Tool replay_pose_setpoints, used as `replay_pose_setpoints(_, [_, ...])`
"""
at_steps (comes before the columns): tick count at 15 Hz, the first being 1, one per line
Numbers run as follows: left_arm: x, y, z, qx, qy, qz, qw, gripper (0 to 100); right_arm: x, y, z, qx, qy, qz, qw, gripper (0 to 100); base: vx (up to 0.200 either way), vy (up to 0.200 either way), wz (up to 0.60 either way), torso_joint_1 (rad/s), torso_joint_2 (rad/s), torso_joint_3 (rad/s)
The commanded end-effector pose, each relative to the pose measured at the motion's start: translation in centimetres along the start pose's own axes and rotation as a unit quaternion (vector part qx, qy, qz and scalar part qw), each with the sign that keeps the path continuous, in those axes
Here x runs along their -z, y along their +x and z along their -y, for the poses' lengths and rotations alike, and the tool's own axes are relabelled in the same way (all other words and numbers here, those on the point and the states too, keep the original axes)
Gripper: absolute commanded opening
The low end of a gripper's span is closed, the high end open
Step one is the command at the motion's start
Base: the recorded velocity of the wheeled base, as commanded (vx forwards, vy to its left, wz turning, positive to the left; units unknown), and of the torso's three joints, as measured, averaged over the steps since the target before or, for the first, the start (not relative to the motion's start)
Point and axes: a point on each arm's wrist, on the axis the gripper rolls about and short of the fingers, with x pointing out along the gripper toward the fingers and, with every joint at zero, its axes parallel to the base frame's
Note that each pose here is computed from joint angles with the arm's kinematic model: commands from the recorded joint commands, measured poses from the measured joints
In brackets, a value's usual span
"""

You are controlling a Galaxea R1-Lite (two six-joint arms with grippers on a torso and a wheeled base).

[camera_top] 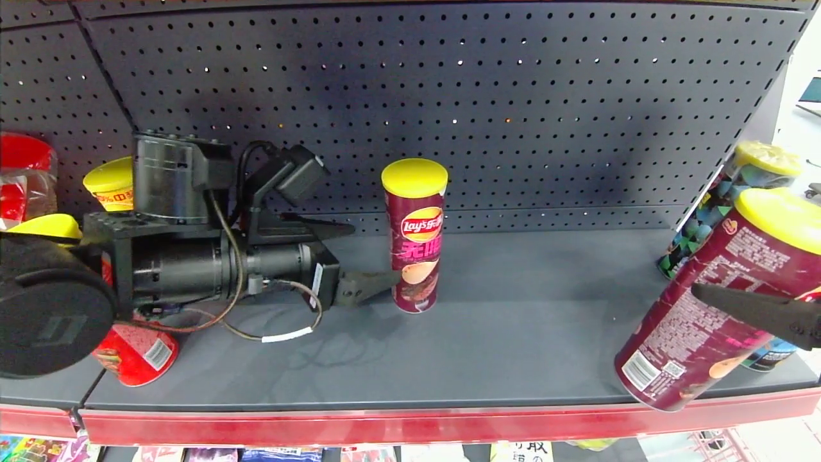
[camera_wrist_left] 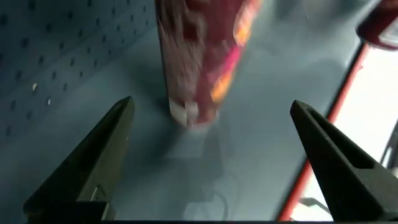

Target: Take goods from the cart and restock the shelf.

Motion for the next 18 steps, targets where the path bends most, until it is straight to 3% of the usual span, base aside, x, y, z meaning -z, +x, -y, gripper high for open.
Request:
replay_pose_setpoints(1, [0.0,2.7,-0.8,0.01,-0.002,-0.007,0.9999,100,0.0,0.1,0.0,0.0,0.0,-0.001,1.0,0,0.0,0.0,0.0,0.0,0.0,0.0])
replay_pose_setpoints(5, [-0.6,4.7,-1.2,0.024,0.002,0.0,0.9997,100,0.1,0.1,0.0,-0.001,0.001,-0.003,1.0,0,0.0,0.0,0.0,0.0,0.0,0.0])
replay_pose_setpoints(10, [-2.4,7.4,-2.0,0.033,0.015,0.026,0.999,100,0.1,0.2,0.1,0.002,0.002,-0.004,1.0,0,0.0,0.0,0.0,0.0,0.0,0.0])
replay_pose_setpoints(15, [-2.0,8.2,-2.1,0.05,0.014,0.022,0.9984,100,0.0,0.2,0.1,0.002,0.002,-0.003,1.0,0,0.0,0.0,0.0,0.0,0.0,0.0])
replay_pose_setpoints(17, [-1.8,8.7,-1.9,0.056,0.028,0.022,0.9978,100,0.0,0.2,0.1,0.002,0.002,-0.003,1.0,0,0.0,0.0,0.0,0.0,0.0,0.0])
replay_pose_setpoints(18, [-2.0,8.7,-1.7,0.061,0.03,0.023,0.9974,0,0.1,0.2,0.1,0.002,0.003,-0.005,1.0,0,0.0,0.0,0.0,0.0,0.0,0.0])
